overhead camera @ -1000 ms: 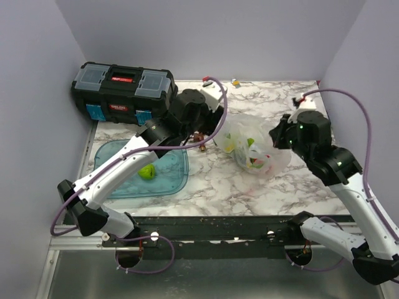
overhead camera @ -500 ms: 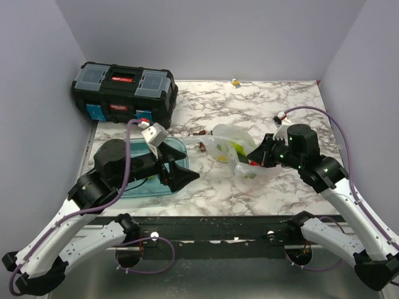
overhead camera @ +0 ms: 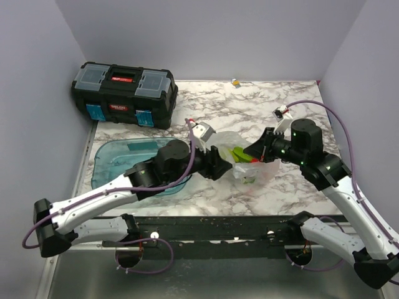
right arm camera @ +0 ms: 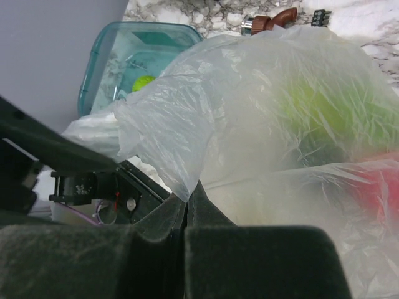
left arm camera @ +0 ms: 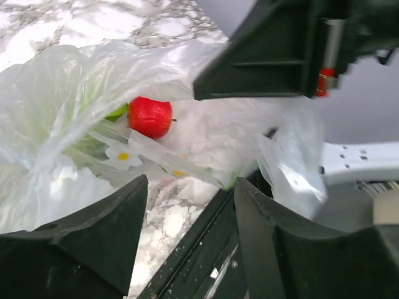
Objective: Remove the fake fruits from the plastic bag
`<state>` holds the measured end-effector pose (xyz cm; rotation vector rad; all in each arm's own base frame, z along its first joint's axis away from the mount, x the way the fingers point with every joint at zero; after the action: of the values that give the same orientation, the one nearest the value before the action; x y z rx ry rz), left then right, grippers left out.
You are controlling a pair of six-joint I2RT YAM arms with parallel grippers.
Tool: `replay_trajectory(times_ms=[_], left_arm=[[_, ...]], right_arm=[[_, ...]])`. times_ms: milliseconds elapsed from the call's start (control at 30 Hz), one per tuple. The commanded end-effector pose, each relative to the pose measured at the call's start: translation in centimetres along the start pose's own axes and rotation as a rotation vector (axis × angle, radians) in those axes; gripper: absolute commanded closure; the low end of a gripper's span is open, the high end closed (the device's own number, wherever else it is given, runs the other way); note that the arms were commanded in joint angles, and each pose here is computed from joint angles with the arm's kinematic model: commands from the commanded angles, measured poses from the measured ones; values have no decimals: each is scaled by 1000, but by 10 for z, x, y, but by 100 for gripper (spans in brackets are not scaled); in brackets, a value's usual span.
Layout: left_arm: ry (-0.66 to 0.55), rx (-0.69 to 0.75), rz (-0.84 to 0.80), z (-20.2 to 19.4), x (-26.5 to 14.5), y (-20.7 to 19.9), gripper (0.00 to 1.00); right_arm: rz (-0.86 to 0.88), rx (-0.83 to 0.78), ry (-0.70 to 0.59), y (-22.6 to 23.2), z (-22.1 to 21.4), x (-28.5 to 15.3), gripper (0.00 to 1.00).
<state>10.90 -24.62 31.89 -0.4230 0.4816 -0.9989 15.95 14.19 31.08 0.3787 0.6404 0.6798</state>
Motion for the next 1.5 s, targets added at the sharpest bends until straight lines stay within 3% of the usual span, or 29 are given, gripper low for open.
replay_trajectory(times_ms=[0,233,367,467,600,800,933,1000,1167,1333,1467], left_arm=[[-95,-46,125,14,33,2,46],[-137,-70,227,1,80,22,48],[-31,-90,248,-38,102,44,48],[120,-84,301,-82,116,69,49],[212,-76,455,-117,98,98,52],[175,-31,435,-121,55,103,47],[179,-11,313,-110,44,89,37],[185,-12,230,-98,42,76,31],[170,7,121,-62,35,46,20],[141,13,3,-32,27,20,16],[119,5,-74,-13,22,1,11]], right_arm=[[15,-14,-57,9,13,-12,99],[28,7,-53,10,12,-11,99],[-9,1,-144,16,27,-25,99],[-23,-19,-229,24,44,-36,99],[-106,-50,-316,22,58,-45,99],[-286,-93,-380,2,56,-50,99],[-290,-158,-298,-3,52,-41,98],[-213,-207,-204,1,45,-36,86],[-135,-232,-39,9,33,-46,38],[-89,-202,-84,34,43,-90,12],[-278,-47,-75,28,41,-107,1]])
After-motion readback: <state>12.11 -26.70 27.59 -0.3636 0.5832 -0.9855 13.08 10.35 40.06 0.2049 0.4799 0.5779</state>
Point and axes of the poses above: each gripper's point midway between its finger pads, its own x axis out along the fingers, its own y axis along the line the jaws close on, z = x × y, the point moved 9 cm from there along -x, back along the fingers, and after that the axes turned 4 degrees about -x, right-handed, at the moved point
